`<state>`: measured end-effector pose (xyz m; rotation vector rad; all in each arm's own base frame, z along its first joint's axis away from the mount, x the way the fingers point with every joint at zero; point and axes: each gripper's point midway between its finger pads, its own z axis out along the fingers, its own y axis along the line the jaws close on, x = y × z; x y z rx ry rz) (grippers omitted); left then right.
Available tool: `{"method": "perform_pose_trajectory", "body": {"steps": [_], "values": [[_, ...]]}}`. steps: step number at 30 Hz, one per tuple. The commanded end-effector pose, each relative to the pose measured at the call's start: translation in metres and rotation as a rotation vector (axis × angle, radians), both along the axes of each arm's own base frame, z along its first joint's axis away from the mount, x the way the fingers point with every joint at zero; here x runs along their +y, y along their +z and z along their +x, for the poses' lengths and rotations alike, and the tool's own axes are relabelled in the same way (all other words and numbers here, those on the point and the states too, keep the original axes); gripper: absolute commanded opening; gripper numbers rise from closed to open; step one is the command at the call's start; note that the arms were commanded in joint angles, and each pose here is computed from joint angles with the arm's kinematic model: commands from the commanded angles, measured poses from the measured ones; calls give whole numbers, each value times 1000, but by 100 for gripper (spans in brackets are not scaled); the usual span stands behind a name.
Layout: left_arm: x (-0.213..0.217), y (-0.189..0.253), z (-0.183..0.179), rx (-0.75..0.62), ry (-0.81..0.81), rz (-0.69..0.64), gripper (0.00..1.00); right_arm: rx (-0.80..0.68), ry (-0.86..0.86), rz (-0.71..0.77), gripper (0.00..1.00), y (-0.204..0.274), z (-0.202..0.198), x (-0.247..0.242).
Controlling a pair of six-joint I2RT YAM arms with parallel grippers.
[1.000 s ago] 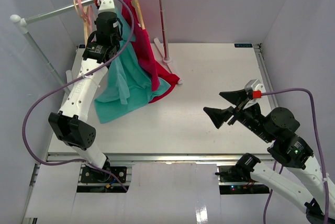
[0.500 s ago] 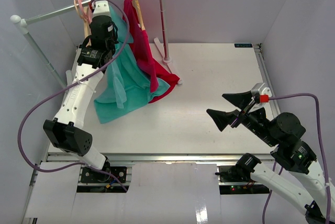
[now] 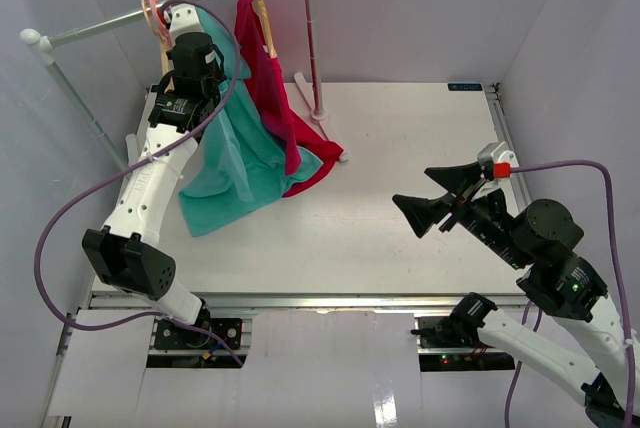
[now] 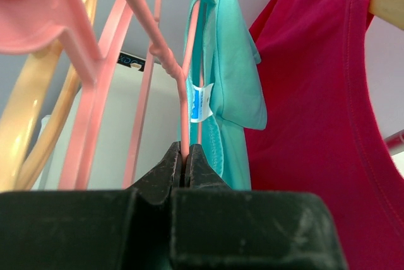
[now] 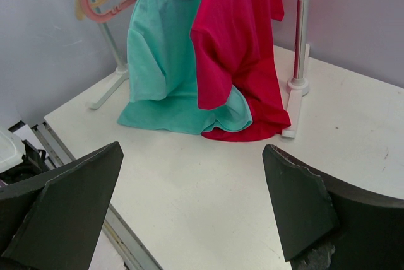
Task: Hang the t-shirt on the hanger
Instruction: Place the hanger at the clothesline.
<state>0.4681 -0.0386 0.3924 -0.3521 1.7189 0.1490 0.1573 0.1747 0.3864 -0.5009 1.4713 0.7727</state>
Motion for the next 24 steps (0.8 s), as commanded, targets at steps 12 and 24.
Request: {"method": "perform_pose_trajectory", "body": {"steps": [12,24], "values": [[-29,-11,28,-16,-135,-32,0,-60,-48,65,98,41,4,-8],[-60,-2,26,-30,-317,-53,15,-82,-36,71,98,40,-1,-11]]}}
